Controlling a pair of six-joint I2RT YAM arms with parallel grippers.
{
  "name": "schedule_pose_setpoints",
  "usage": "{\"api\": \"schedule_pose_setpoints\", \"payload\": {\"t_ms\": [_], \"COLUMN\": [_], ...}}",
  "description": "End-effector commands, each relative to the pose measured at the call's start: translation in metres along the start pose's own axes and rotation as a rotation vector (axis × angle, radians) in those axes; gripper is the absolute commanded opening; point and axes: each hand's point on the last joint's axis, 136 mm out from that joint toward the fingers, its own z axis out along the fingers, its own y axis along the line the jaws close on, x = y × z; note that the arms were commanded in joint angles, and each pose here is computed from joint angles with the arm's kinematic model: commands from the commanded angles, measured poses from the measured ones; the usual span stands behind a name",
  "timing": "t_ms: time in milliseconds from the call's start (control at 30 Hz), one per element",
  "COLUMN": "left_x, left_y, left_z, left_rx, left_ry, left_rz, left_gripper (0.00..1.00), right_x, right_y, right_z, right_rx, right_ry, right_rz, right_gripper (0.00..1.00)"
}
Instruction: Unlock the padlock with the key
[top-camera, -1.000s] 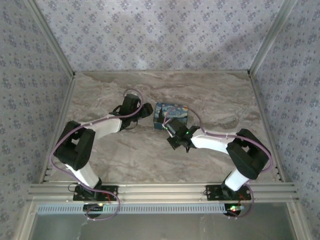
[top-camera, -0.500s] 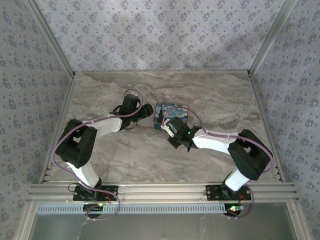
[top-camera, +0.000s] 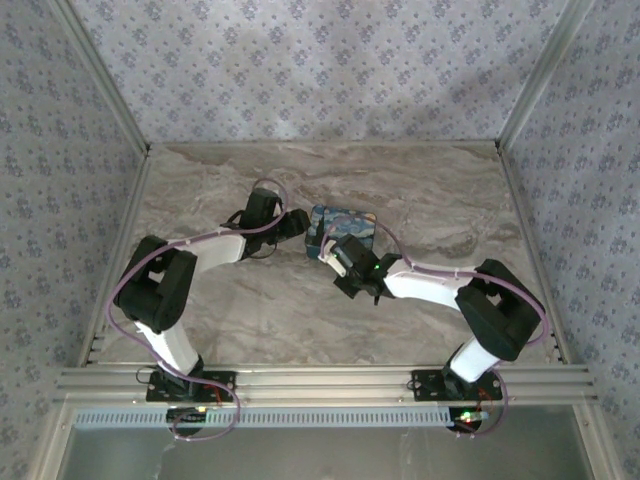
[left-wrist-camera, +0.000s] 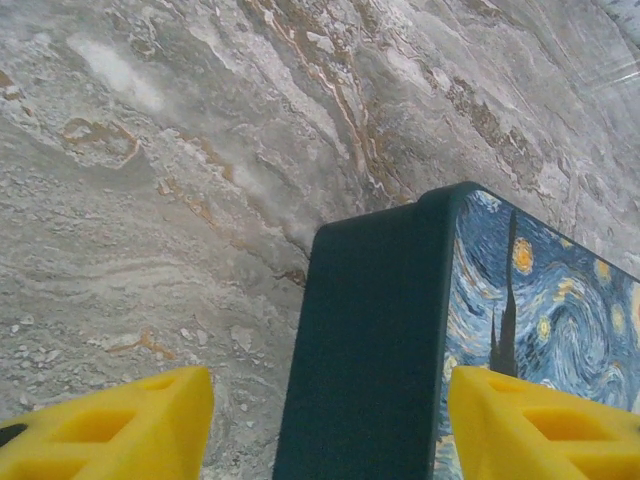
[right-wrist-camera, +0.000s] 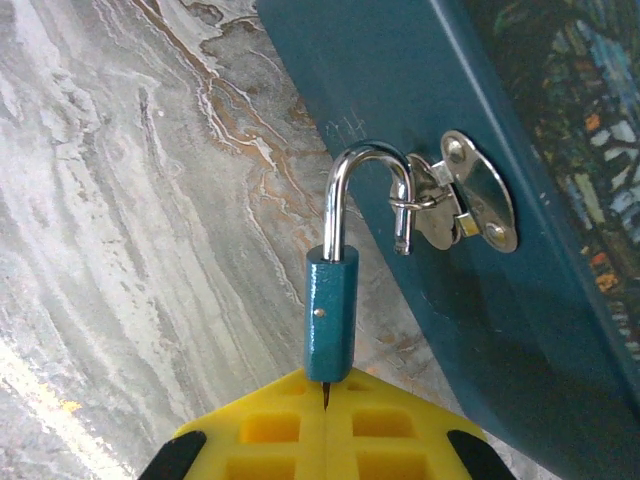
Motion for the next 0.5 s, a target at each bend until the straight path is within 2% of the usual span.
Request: {"api": "schedule_pose_setpoints", "payload": {"t_ms": [0,267,467], "left_x": [-0.001,0.018,0.018], "left_y": [-0.01,-0.016,-0.019], "left_z": [0.002,0.005,0.003], "left_rx": [0.037,0.066,0.069], "left_ry": [0.019,0.068,0.07], "left_rz": [0.006,0.003,0.007], "left_gripper": [0.63,0.58,0.57], "right_x": [-0.006,-0.007,-0.01], "right_y": [0.0,-0.004,-0.006], "right_z": [-0.005,-0.004,-0.004], "right_rx": [0.01,0.032,0.055], "right_ry": [-0.004,-0.002,-0.009], "right_rz": [-0.041,-0.066,-0.118], "right_gripper": [0.0,0.0,0.0]}}
